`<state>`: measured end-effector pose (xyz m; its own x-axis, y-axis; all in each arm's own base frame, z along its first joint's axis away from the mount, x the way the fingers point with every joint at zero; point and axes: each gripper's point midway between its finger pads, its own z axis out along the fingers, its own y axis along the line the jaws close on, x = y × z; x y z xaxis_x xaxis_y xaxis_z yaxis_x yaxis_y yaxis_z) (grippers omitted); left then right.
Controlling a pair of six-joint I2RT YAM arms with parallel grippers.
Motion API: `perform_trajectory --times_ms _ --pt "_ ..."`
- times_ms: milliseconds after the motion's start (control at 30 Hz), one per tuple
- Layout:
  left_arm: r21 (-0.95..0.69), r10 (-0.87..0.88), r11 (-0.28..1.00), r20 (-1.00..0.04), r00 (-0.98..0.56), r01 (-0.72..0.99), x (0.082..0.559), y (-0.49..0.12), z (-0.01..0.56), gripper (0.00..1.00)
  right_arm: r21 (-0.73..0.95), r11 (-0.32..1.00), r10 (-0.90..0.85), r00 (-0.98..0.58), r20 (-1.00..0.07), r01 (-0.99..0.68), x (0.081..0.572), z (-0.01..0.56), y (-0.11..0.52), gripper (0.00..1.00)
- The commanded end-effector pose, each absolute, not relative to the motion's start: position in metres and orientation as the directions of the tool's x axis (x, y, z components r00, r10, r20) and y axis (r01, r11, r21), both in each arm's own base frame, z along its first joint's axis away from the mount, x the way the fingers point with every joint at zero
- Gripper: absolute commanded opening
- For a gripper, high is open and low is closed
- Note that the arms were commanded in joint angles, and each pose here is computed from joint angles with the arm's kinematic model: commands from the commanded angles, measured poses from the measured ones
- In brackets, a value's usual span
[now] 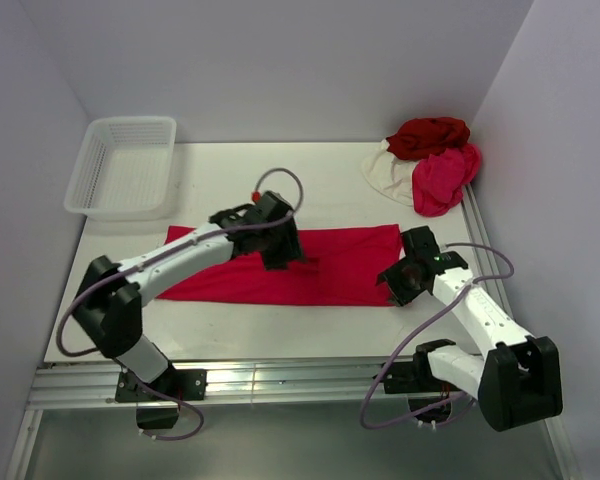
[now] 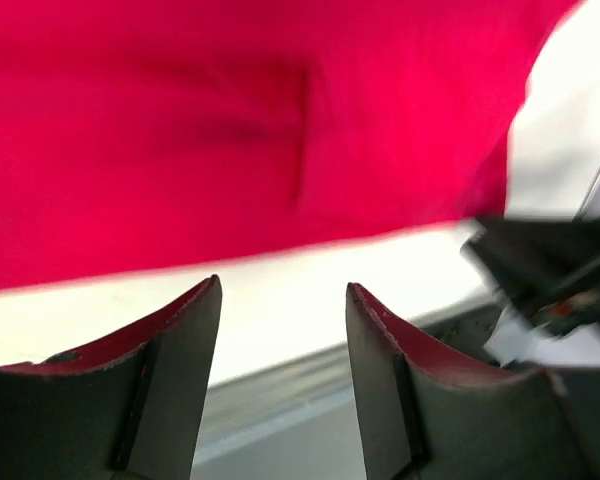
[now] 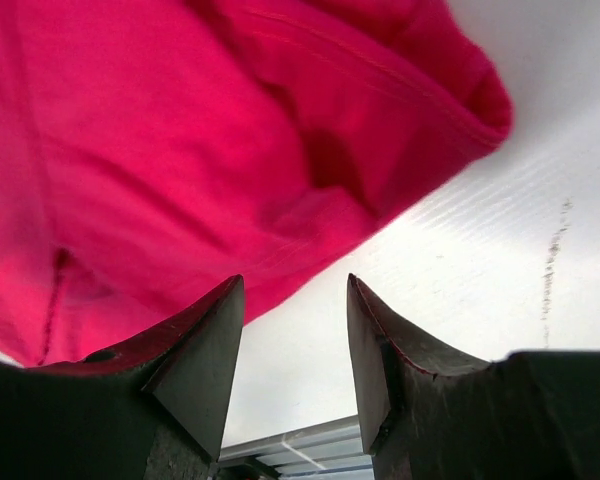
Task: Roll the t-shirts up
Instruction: Fold the tshirt
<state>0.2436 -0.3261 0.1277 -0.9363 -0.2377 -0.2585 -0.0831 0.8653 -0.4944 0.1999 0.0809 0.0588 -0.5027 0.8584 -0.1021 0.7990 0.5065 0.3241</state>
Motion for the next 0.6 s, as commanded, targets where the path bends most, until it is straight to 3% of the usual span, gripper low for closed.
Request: perform_trajectory --times_ms 0,67,233,567 --pt "-0.431 -0.294 0.894 -0.353 -0.888 -0.125 0.282 -0.254 0.141 0.58 0.313 0.498 0.864 -0.496 -0.092 0.809 0.191 0.044 0.081 0.53" --pt "-0.378 -0.334 0.909 -0.400 -0.853 -0.178 0.319 -0.193 0.136 0.58 0.322 0.481 0.872 -0.482 -0.083 0.815 0.191 0.037 0.084 0.52" --pt "-0.240 -0.314 0.944 -0.456 -0.833 -0.225 0.360 -0.137 0.116 0.55 0.303 0.477 0.875 -0.478 -0.079 0.825 0.191 0.030 0.086 0.47" --pt "-0.166 -0.367 0.930 -0.365 -0.856 -0.328 0.396 -0.112 0.044 0.47 0.259 0.441 0.896 -0.440 -0.066 0.859 0.196 0.009 0.086 0.41"
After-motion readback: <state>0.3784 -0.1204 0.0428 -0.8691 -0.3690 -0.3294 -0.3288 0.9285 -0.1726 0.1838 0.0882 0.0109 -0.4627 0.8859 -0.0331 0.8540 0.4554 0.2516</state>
